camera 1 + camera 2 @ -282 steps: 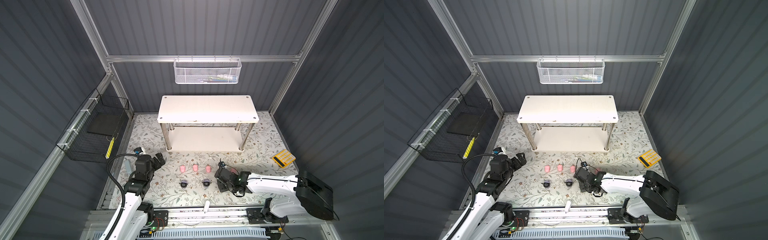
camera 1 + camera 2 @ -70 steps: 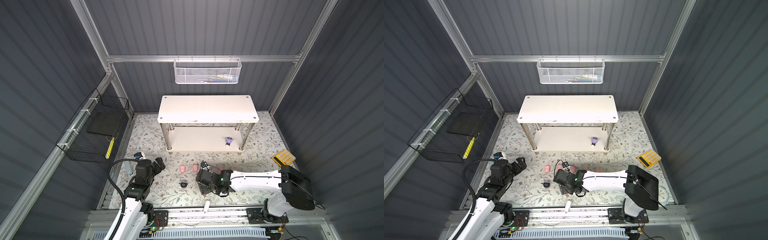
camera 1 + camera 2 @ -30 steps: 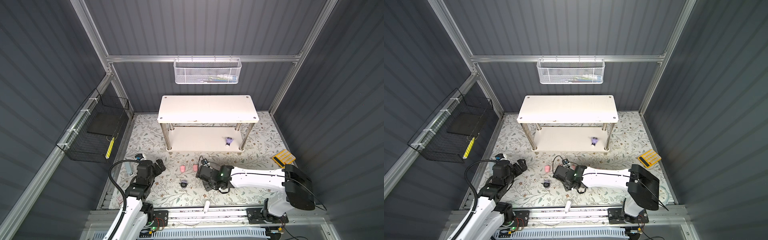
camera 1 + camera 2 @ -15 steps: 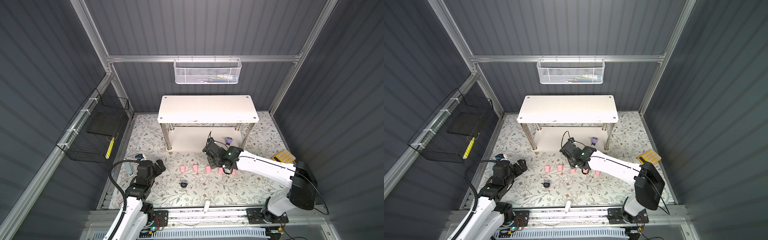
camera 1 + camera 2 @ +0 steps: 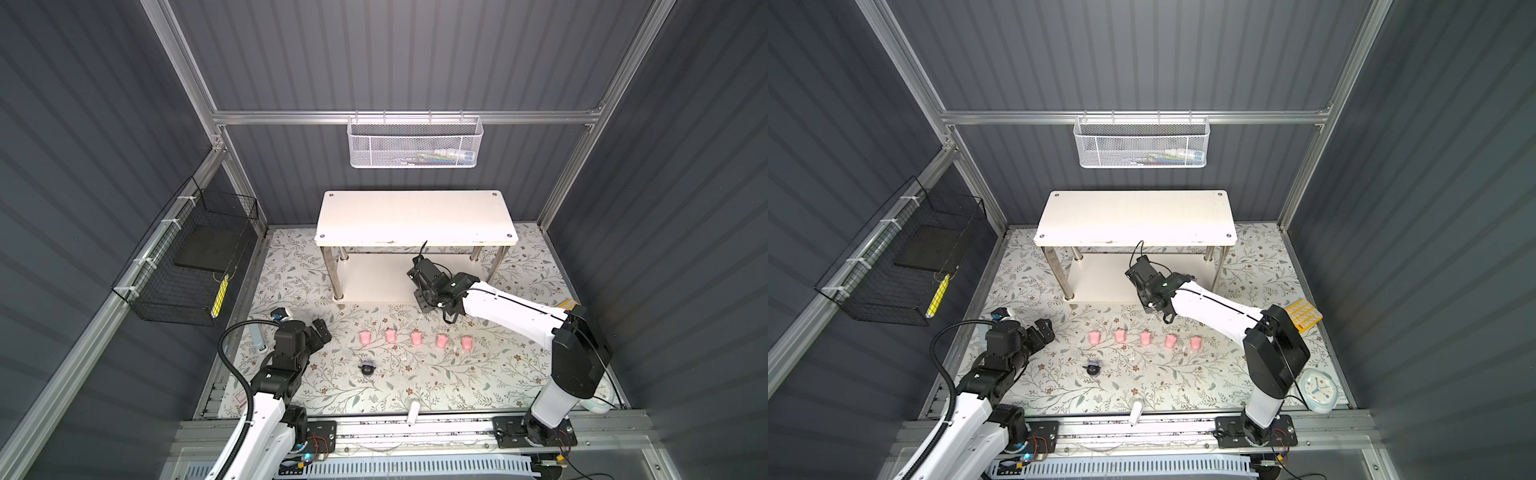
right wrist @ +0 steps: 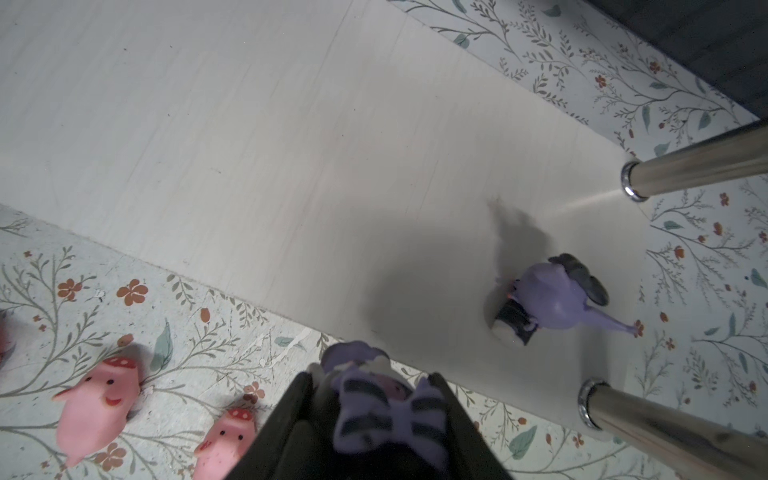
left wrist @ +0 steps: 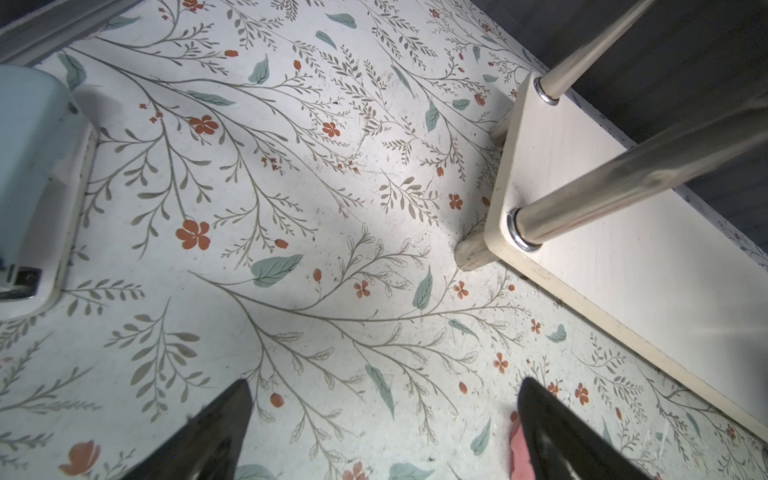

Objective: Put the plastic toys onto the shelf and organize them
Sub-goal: 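Carry the second witch-cat toy with the right gripper onto the lower shelf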

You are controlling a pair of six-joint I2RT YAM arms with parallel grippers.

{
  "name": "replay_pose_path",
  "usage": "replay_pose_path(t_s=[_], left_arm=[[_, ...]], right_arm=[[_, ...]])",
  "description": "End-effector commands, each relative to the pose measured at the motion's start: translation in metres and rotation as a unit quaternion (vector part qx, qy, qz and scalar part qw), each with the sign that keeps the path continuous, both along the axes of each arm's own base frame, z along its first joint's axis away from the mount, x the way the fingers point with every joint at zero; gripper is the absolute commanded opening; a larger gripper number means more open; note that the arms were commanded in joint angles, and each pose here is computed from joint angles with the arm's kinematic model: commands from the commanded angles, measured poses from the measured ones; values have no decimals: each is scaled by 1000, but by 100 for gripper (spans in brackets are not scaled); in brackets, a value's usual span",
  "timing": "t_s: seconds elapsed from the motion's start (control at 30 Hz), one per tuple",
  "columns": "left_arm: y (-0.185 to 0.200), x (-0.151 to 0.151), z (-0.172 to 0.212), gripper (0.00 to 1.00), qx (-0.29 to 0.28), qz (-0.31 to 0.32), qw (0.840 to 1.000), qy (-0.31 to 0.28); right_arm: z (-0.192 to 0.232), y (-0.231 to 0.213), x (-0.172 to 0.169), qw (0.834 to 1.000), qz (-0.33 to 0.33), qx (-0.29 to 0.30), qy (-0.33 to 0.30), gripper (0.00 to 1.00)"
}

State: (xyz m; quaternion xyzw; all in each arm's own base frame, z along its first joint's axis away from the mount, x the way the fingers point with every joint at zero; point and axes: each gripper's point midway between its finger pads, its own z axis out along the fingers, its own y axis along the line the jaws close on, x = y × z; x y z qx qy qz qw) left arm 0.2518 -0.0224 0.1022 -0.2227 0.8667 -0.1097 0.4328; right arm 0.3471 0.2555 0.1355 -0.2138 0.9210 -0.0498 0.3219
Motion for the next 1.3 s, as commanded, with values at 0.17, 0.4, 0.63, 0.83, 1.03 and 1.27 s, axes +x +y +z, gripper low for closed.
replay_pose_path(t_s=[0.17,0.4,0.63,0.83,1.03,1.27], left_arm=[[0,0,-1,100,8,-6,1000,-1],[0,0,-1,100,9,-7,1000,1],[1,-2,-3,100,12,-5,1000,2],[1,-2,-4,100,12,-5,1000,4],[1,-3,-5,100,13,-5,1000,5],[1,-3,-7,100,13,-5,1000,8]], right_arm=[[4,20,24,999,28,13,-27,38],[-2,25,36,999,33,8,-34,39],[-4,30,46,999,27,20,-36,39],[-5,34,52,999,17,23,-36,39],[-11,28,56,1000,-8,11,-28,39],[-13,24,58,999,-23,9,-26,39]])
